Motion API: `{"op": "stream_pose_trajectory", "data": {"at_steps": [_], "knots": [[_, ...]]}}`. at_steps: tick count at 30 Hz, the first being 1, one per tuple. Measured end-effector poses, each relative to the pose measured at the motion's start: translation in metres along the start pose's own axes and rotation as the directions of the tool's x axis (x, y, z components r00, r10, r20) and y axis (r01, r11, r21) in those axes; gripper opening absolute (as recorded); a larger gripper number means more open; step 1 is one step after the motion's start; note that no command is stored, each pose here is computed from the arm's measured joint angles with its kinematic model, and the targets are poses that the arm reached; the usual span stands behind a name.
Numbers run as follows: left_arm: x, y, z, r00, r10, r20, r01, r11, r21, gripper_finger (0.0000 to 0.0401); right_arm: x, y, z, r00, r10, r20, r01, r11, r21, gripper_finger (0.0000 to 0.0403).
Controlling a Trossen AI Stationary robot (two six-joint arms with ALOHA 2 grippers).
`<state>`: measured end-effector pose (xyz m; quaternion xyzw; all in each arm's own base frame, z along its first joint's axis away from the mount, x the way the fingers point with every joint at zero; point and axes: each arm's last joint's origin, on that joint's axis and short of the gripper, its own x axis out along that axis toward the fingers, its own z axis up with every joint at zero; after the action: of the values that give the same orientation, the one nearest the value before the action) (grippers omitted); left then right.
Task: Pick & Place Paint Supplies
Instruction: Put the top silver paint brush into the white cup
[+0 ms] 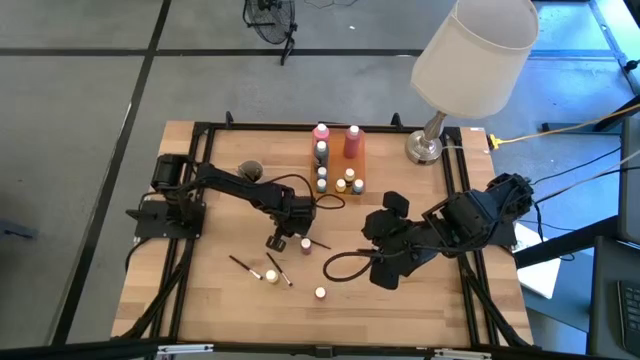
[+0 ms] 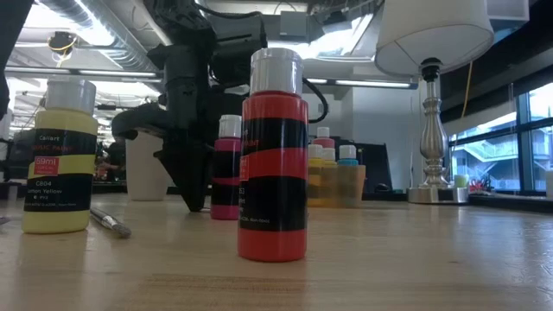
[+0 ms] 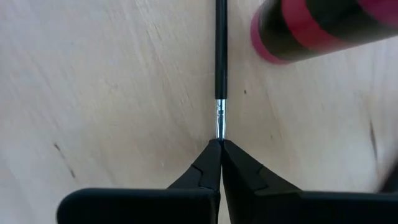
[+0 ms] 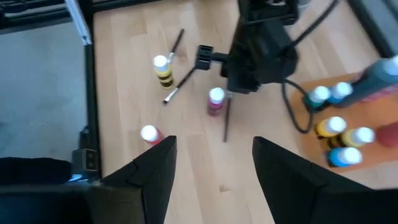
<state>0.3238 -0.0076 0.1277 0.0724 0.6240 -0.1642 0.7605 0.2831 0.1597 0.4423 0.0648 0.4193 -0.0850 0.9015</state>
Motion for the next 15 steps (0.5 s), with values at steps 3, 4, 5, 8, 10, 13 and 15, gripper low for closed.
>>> {"op": "stream_pose_trajectory", "data": {"at_steps": [3, 4, 5, 8, 10, 13, 15], "knots": [[0.0000, 0.0011, -0.0005, 1.000, -0.025, 0.008, 0.025, 1.000, -0.013, 0.0001, -0.0045, -0.0069, -0.0035, 0.997, -0.076, 0.001, 0.076, 0.997, 0.004, 0.0204], [0.0000, 0.0013, -0.0006, 1.000, -0.029, 0.009, 0.029, 0.999, -0.014, 0.0001, -0.0060, -0.0098, -0.0063, 0.995, -0.103, -0.017, 0.103, 0.995, 0.010, 0.0200], [0.0000, 0.0013, -0.0006, 0.999, -0.032, 0.010, 0.032, 0.999, -0.014, 0.0001, -0.0068, -0.0115, -0.0081, 0.993, -0.118, -0.029, 0.118, 0.993, 0.020, 0.0196], [0.0001, 0.0012, -0.0006, 0.999, -0.035, 0.011, 0.035, 0.999, -0.014, 0.0001, -0.0076, -0.0111, -0.0079, 0.994, -0.107, -0.025, 0.108, 0.994, 0.006, 0.0187], [0.0001, 0.0012, -0.0006, 0.999, -0.036, 0.011, 0.036, 0.999, -0.014, 0.0001, -0.0080, -0.0103, -0.0086, 0.995, -0.095, -0.035, 0.095, 0.995, -0.004, 0.0182], [0.0002, 0.0011, -0.0006, 0.999, -0.040, 0.013, 0.040, 0.999, -0.014, 0.0001, -0.0092, -0.0106, -0.0089, 0.996, -0.076, -0.046, 0.075, 0.997, -0.029, 0.0178], [-0.0001, 0.0026, -0.0011, 0.999, -0.038, 0.014, 0.038, 0.999, -0.019, 0.0001, -0.0094, -0.0106, -0.0091, 0.996, -0.069, -0.052, 0.068, 0.997, -0.024, 0.0177]]}}
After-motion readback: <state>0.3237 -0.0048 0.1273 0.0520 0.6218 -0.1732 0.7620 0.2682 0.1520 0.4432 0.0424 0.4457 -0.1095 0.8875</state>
